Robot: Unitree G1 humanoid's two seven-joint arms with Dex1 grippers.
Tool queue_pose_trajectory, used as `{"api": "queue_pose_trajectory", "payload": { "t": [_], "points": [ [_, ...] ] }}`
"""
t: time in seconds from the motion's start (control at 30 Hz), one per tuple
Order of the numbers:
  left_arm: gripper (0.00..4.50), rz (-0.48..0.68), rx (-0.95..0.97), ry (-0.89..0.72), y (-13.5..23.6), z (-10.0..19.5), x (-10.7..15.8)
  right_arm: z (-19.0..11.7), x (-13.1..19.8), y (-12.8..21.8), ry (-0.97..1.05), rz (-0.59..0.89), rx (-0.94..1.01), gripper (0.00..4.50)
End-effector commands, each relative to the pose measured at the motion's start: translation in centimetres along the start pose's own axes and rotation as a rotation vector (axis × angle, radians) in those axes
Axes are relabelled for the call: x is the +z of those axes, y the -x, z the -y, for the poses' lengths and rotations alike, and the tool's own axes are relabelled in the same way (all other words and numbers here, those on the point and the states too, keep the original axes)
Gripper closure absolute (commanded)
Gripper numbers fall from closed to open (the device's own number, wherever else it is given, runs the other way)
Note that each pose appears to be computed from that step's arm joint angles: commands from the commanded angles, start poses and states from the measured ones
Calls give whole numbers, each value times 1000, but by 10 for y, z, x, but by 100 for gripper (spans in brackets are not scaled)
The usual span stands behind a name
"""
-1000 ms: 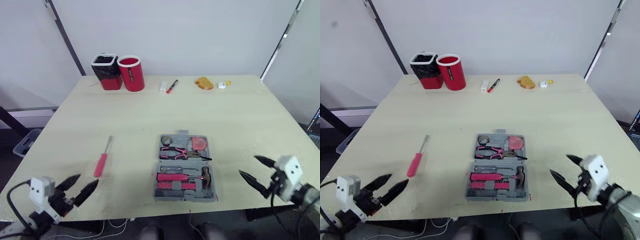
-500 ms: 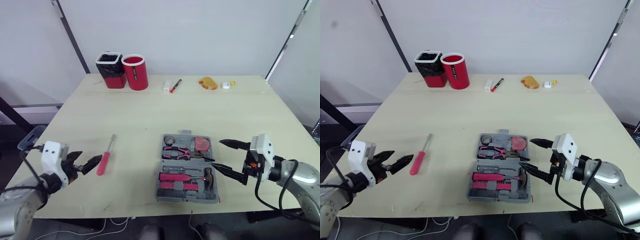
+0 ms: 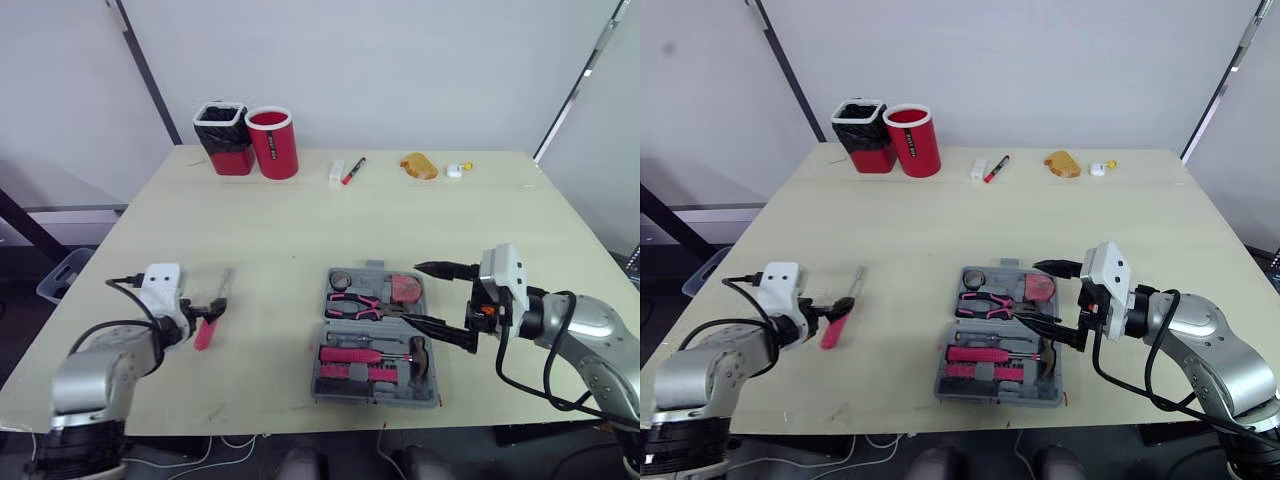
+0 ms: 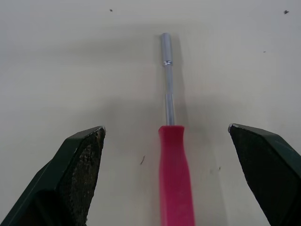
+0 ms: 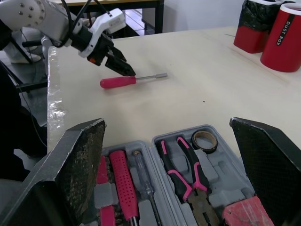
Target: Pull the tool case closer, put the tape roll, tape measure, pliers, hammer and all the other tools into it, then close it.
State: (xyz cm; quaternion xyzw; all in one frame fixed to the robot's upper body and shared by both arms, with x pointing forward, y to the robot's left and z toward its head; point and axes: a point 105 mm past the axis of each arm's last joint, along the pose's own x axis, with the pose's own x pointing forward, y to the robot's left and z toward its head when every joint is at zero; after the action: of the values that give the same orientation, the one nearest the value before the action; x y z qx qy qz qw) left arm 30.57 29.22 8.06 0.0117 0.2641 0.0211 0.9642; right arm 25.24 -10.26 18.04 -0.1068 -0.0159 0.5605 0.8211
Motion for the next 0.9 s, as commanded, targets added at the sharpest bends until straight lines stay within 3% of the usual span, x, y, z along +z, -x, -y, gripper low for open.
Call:
{"api": "queue_pose_trajectory", "payload": {
  "t": [0.03,0.9],
  "points": [
    [0,27,28,-27,1,2,4,1,11,2,33,23,-9,5],
    [0,-24,40,-36,-11,1,-12,-9,4,2,23,19,19,5]
  ]
}}
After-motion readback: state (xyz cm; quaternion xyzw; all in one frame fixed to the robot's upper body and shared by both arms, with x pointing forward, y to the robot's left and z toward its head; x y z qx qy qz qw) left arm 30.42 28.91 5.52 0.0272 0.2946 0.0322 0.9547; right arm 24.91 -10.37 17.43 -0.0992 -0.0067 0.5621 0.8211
